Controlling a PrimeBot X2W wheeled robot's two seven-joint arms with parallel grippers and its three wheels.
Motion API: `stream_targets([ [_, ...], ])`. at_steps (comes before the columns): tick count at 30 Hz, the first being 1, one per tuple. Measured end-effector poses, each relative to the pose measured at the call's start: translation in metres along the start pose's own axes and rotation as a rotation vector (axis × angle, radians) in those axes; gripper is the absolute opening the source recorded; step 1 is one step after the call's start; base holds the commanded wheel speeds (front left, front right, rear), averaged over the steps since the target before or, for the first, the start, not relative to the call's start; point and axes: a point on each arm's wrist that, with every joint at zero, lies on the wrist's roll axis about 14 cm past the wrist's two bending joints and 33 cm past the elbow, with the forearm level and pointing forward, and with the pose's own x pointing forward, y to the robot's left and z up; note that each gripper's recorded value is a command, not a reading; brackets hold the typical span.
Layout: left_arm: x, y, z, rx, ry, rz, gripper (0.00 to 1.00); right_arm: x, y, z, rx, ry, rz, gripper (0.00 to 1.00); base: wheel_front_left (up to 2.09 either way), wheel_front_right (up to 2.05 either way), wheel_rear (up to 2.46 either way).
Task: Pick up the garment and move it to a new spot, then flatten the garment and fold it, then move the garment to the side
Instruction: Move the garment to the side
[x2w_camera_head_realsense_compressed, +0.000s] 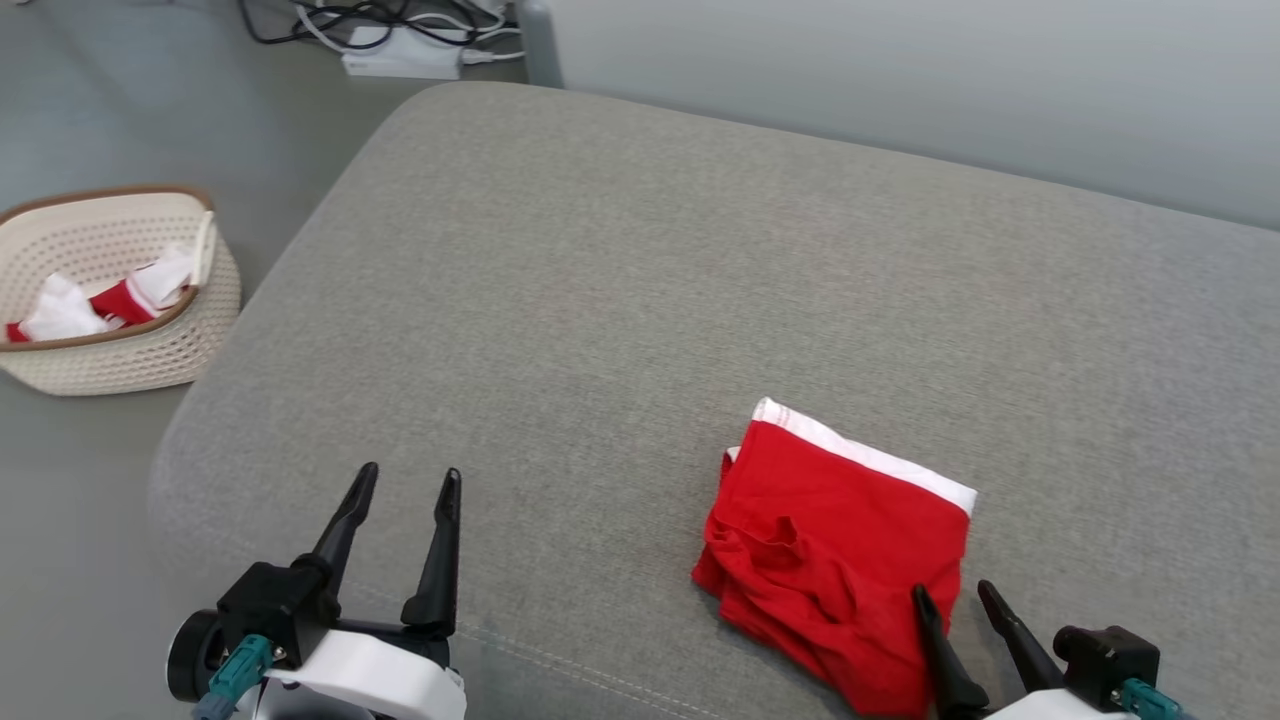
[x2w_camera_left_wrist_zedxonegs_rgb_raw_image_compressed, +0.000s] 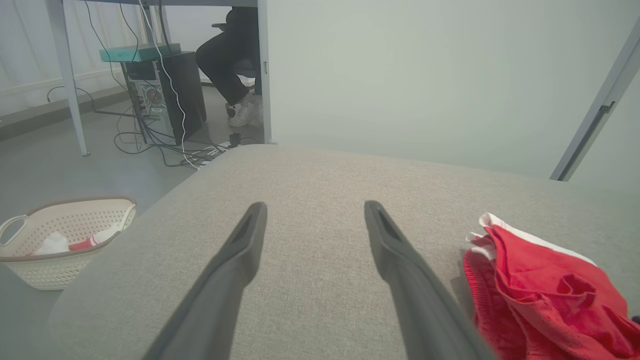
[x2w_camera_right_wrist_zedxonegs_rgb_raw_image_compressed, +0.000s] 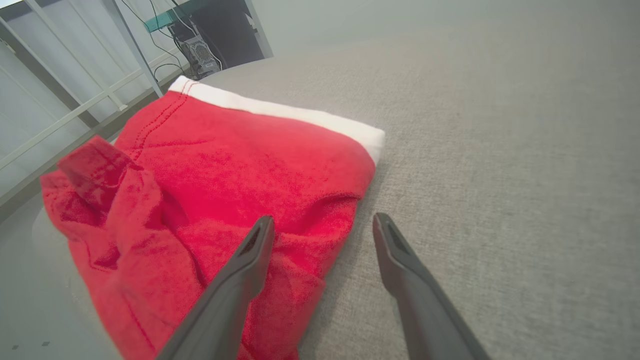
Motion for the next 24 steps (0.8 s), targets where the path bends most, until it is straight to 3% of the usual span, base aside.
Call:
stream_targets([
  [7, -0.008, 0.012, -0.005, 0.001, 0.014, 0.041, 1.00, 0.005, 0.014, -0.036, 0.040, 0.121, 0.040, 1.00, 0.00, 0.00, 0.00],
  [8, -0.007, 0.013, -0.005, 0.001, 0.014, 0.042, 1.00, 0.005, 0.014, -0.038, 0.043, 0.128, 0.044, 0.82, 0.00, 0.00, 0.00],
  [9, -0.007, 0.012, -0.005, 0.000, 0.014, 0.042, 1.00, 0.007, 0.016, -0.039, 0.049, 0.133, 0.050, 0.31, 0.00, 0.00, 0.00],
  [10, -0.006, 0.012, -0.005, -0.001, 0.014, 0.041, 1.00, 0.008, 0.017, -0.038, 0.055, 0.132, 0.051, 0.00, 0.00, 0.00, 0.00],
  [17, 0.001, 0.003, -0.008, -0.011, 0.019, 0.016, 1.00, 0.010, 0.013, -0.033, 0.067, 0.121, 0.050, 0.00, 0.00, 0.00, 0.00],
  [24, 0.013, -0.024, -0.010, -0.014, 0.016, -0.070, 1.00, 0.005, -0.024, 0.023, -0.029, -0.042, -0.010, 0.00, 0.00, 0.00, 0.00],
])
